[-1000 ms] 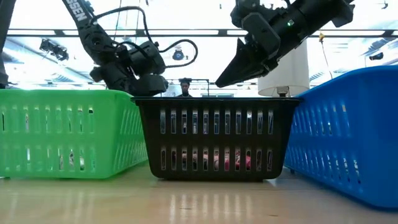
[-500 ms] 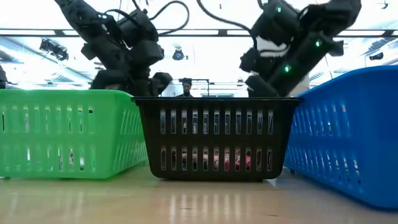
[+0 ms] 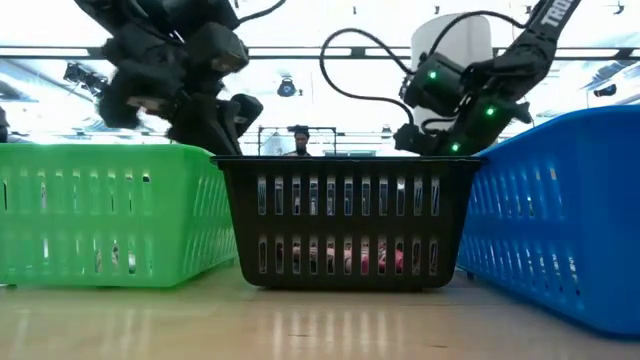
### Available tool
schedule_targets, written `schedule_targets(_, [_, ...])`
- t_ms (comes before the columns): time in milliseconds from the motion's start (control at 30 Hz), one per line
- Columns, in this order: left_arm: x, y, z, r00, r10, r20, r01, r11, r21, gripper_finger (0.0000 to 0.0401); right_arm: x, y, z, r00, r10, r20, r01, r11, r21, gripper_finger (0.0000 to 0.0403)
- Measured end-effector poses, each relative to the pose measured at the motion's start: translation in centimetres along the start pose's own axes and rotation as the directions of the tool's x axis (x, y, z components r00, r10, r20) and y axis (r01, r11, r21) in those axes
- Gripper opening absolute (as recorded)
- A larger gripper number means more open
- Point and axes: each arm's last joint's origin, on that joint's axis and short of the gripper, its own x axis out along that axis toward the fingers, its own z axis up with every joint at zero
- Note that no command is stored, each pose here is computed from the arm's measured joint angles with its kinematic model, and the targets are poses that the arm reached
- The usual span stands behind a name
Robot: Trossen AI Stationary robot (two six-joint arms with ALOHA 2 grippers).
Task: Sort crayons
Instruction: Put the white crayon into the green bin
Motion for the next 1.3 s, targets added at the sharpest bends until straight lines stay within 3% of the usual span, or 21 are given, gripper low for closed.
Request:
schedule_targets(200, [0.1, -2.4, 0.6, 0.997, -0.075, -0.017, 0.074, 0.996, -0.053, 0.0024, 0.9, -2.4, 0.8, 0.999, -0.053, 0.012, 0.052, 0.996, 0.068, 0.0113])
schedule_targets(333, [0.2, -3.8, 0.8, 0.993, -0.113, -0.027, 0.111, 0.991, -0.079, 0.0025, 1.3, -3.7, 2.1, 0.999, -0.032, 0.021, 0.03, 0.995, 0.096, 0.0116])
schedule_targets(700, [1.6, -6.4, 0.6, 0.99, -0.076, -0.119, 0.062, 0.992, -0.112, 0.0027, 1.9, -7.3, 4.6, 0.999, -0.039, 0.001, 0.039, 0.986, 0.161, 0.0117])
schedule_targets(1300, [1.9, -7.4, 0.5, 0.987, -0.08, -0.142, 0.073, 0.996, -0.051, 0.0027, 1.7, -6.4, 4.8, 1.0, 0.012, 0.006, -0.013, 0.99, 0.14, 0.0117])
